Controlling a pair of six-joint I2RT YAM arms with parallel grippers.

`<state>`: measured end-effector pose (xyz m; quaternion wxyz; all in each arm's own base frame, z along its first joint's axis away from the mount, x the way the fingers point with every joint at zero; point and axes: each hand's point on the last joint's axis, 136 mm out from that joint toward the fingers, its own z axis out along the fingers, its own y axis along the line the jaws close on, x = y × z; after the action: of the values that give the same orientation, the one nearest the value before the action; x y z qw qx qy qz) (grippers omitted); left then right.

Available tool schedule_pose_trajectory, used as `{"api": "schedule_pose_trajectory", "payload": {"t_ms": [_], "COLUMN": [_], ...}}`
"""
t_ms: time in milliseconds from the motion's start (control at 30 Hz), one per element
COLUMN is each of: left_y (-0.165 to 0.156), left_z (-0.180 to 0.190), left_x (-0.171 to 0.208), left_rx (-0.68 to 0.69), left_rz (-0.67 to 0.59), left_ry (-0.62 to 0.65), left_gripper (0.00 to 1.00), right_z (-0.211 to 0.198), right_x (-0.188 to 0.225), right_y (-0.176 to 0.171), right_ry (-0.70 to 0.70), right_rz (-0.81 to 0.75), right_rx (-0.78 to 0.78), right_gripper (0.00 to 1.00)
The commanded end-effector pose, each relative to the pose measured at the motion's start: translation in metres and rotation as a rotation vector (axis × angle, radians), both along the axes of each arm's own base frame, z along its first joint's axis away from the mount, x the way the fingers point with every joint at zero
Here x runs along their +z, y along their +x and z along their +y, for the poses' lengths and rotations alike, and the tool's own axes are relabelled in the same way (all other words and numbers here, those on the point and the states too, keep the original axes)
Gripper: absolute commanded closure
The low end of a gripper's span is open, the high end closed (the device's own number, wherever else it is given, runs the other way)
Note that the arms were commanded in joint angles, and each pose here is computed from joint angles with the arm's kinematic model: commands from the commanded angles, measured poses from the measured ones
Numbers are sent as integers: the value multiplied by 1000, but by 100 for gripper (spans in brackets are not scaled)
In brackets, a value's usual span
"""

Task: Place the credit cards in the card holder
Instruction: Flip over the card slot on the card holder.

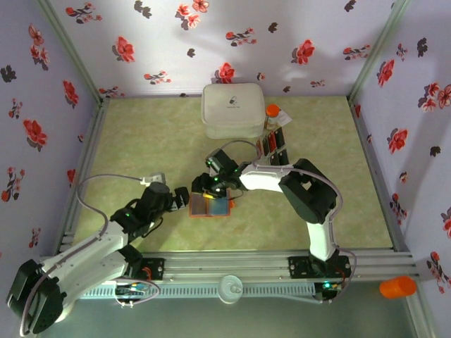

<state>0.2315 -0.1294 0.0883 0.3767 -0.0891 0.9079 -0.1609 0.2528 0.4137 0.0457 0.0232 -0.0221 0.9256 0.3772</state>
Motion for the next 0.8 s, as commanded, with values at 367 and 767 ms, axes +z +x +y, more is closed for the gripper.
{"api": "schedule_pose_trajectory", "payload": {"t_ms": [367,767], "left_y": [5,7], "left_z": [-27,-41], "left_x": [-20,-44], "left_rx": [-84,-109], "left_rz": [74,142], "left_ry": [-33,10], "left_gripper": [4,3], "right_z": [-20,-94], "right_x": [22,28], "right_y": [16,2], "right_ry": [67,-195], "right_rz": [-21,-155], "right_rx": [-59,-19], "right_gripper": [47,48]}}
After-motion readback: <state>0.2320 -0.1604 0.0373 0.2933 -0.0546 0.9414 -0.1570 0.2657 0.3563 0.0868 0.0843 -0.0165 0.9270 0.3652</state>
